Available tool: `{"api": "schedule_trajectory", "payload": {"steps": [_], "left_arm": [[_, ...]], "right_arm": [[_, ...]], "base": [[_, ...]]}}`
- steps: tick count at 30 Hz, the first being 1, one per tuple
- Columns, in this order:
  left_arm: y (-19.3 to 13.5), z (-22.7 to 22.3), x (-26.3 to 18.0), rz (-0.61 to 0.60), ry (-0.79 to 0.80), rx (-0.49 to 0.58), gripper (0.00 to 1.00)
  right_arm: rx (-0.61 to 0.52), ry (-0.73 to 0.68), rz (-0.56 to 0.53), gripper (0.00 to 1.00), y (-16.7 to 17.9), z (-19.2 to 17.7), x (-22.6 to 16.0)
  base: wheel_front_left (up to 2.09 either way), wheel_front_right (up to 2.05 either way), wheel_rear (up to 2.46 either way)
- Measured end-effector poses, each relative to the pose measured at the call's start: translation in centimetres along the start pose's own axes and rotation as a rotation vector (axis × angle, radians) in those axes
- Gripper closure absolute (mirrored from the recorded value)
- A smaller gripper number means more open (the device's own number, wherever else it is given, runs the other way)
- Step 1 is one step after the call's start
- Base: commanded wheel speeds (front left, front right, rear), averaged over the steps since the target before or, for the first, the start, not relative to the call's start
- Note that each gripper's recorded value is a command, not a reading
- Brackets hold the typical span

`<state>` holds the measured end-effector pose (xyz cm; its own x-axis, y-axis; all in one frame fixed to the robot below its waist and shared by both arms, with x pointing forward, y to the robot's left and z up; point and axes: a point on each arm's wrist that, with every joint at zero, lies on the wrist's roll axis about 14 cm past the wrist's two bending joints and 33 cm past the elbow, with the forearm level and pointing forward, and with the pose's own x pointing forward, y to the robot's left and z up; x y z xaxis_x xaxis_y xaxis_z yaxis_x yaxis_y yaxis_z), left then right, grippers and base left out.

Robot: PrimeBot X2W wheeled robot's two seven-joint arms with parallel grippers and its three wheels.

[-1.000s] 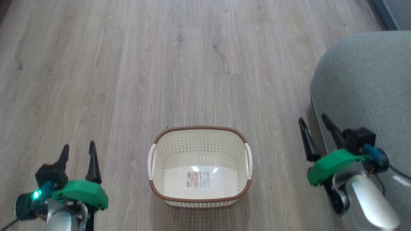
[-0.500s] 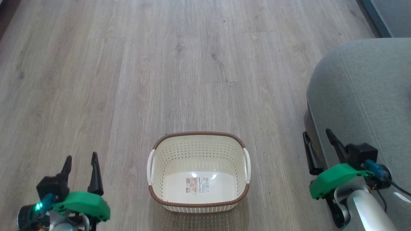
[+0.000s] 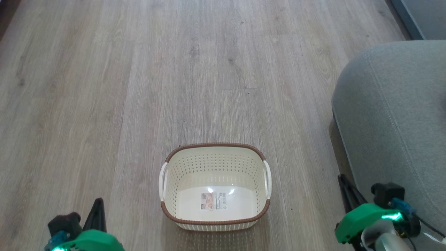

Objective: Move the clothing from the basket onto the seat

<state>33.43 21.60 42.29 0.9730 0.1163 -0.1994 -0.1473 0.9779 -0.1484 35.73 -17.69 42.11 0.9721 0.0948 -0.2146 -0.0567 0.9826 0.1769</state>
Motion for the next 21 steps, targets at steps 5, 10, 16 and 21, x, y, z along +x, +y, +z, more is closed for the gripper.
{"api": "schedule_trajectory", "payload": {"steps": [5,10,16,21], "left_arm": [[0.1,0.2,0.1,0.010,0.001,-0.058,1.00],[0.1,0.3,0.2,0.018,-0.001,-0.116,1.00],[0.1,0.3,0.2,0.020,0.005,-0.187,1.00],[0.1,0.3,0.3,0.026,0.014,-0.246,1.00]], "right_arm": [[0.057,-0.005,-0.012,1.00,-0.1,0.3,0.2],[0.118,-0.015,-0.026,1.00,-0.2,0.7,0.3],[0.187,-0.024,-0.040,1.00,-0.5,1.1,0.3],[0.245,-0.030,-0.050,1.00,-0.6,1.3,0.4]], "base": [[0.00,0.00,0.00],[0.00,0.00,0.00],[0.00,0.00,0.00],[0.00,0.00,0.00]]}}
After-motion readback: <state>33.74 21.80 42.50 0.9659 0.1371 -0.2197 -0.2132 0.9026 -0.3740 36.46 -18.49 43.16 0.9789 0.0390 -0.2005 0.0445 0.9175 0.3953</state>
